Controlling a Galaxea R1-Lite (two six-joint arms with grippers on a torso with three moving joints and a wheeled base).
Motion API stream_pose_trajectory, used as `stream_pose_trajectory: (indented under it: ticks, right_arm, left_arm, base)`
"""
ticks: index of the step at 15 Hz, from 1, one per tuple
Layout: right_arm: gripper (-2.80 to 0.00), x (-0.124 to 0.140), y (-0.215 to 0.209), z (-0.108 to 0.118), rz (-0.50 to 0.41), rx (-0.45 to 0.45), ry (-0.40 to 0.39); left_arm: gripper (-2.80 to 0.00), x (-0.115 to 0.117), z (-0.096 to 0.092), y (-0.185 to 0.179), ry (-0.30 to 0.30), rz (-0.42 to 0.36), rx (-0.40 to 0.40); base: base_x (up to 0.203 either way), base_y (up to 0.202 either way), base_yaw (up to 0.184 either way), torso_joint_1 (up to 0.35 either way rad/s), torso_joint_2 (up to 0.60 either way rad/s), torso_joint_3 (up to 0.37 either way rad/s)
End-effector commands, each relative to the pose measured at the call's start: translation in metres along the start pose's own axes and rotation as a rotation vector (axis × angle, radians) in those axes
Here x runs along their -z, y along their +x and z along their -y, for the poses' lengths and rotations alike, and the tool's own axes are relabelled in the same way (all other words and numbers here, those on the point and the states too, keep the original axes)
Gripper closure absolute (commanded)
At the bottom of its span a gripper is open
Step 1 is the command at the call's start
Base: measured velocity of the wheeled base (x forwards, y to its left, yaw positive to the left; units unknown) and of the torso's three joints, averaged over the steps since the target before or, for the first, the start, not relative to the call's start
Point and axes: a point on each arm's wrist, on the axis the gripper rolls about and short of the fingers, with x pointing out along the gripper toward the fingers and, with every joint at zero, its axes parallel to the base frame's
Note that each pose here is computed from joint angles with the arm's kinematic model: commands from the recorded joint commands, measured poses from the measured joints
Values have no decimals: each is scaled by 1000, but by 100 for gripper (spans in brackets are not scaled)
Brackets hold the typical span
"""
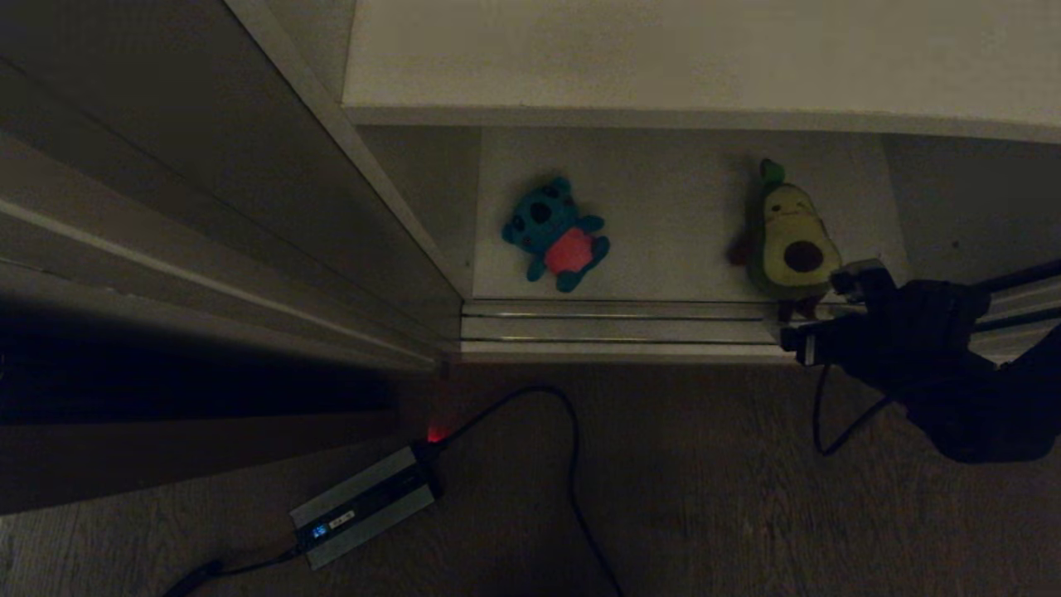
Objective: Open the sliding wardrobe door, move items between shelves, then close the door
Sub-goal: Place the green doll on the lower shelf
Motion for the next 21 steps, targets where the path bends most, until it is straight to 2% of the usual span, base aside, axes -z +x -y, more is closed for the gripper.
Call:
stream_pose_trajectory:
  ticks: [1, 4, 6, 10, 16, 21]
  right_arm:
    - [0, -11, -14, 1, 14, 3, -1]
    - [0, -17, -25, 3, -5, 7, 0]
    - [0, -2, -29, 0, -98, -14, 9]
    - [0, 21, -6, -3, -149, -50, 7]
    - [0, 25, 52, 6, -70, -8, 7]
    - [0, 10, 74, 12, 26, 18, 1]
  left_arm:
    - [0, 0, 0, 0, 0, 3, 0]
    - [0, 0, 0, 0, 0, 3, 0]
    - [0, 0, 0, 0, 0, 3, 0]
    - [0, 0, 0, 0, 0, 3, 0]
    - [0, 0, 0, 0, 0, 3, -1]
    - [0, 0, 0, 0, 0, 3, 0]
  base:
    - [0, 0, 0, 0, 0, 0]
    - [0, 0, 0, 0, 0, 0]
    - [0, 0, 0, 0, 0, 0]
    - [0, 0, 0, 0, 0, 0]
    - [0, 0, 0, 0, 0, 0]
    - [0, 0, 0, 0, 0, 0]
